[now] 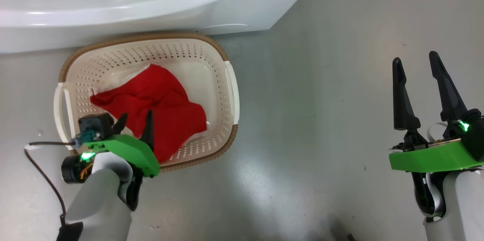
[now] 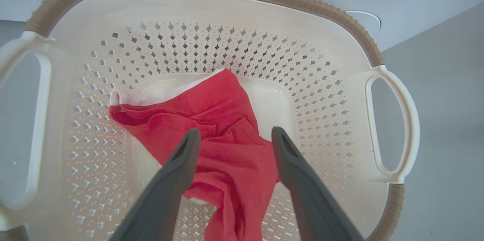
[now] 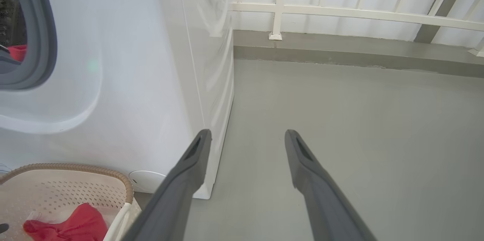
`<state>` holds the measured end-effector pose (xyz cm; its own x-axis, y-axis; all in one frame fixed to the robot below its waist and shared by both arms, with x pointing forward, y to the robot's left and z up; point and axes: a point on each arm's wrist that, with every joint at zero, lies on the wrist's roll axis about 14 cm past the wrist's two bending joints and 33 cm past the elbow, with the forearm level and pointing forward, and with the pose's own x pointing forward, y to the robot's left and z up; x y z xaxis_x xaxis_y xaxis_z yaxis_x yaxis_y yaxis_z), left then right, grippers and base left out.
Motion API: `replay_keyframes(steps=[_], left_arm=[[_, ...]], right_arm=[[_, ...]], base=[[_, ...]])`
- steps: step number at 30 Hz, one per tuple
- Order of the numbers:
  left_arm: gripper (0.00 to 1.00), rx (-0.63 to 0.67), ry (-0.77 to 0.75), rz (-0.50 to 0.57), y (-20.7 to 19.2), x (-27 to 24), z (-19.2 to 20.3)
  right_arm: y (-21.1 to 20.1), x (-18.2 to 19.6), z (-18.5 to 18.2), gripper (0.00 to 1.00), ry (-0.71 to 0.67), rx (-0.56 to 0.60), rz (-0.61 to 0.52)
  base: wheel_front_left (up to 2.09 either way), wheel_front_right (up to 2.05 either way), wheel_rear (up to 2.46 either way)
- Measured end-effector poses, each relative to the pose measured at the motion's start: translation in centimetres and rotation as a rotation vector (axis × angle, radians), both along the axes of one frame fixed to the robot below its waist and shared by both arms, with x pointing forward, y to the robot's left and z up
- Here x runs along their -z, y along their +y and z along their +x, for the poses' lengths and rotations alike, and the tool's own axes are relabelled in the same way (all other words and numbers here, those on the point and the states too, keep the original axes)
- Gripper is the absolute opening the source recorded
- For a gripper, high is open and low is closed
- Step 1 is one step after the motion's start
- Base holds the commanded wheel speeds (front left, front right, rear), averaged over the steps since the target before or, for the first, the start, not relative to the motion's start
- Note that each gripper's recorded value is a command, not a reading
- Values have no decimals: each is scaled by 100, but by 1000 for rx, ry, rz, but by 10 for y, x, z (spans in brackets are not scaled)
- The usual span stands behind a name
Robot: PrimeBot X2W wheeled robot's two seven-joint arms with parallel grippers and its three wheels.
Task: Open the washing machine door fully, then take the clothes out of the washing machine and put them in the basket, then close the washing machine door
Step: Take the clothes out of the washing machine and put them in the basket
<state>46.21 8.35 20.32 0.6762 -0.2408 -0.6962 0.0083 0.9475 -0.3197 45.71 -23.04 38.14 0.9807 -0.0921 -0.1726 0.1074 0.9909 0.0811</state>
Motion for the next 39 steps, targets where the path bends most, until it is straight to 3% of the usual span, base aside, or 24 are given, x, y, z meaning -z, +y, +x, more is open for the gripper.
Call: replay_keyframes(steps=[6, 11, 16, 27, 39], left_arm=[[100, -36, -16, 12, 9, -9, 7], [100, -85, -126, 10, 18, -39, 34], [100, -101, -179, 1, 22, -56, 34], [100, -95, -434, -3, 28, -132, 48], [100, -117, -699, 11, 42, -222, 36]], right_arm=[[2, -5, 0, 100, -11, -3, 7], [2, -15, 1, 100, -34, -2, 11], [2, -25, 2, 100, -61, 1, 13], [11, -51, 4, 100, -125, -22, 17], [15, -81, -7, 100, -182, -37, 3]], base=[[0, 0, 0], [0, 0, 0], [0, 0, 0], [0, 0, 0], [0, 0, 0]])
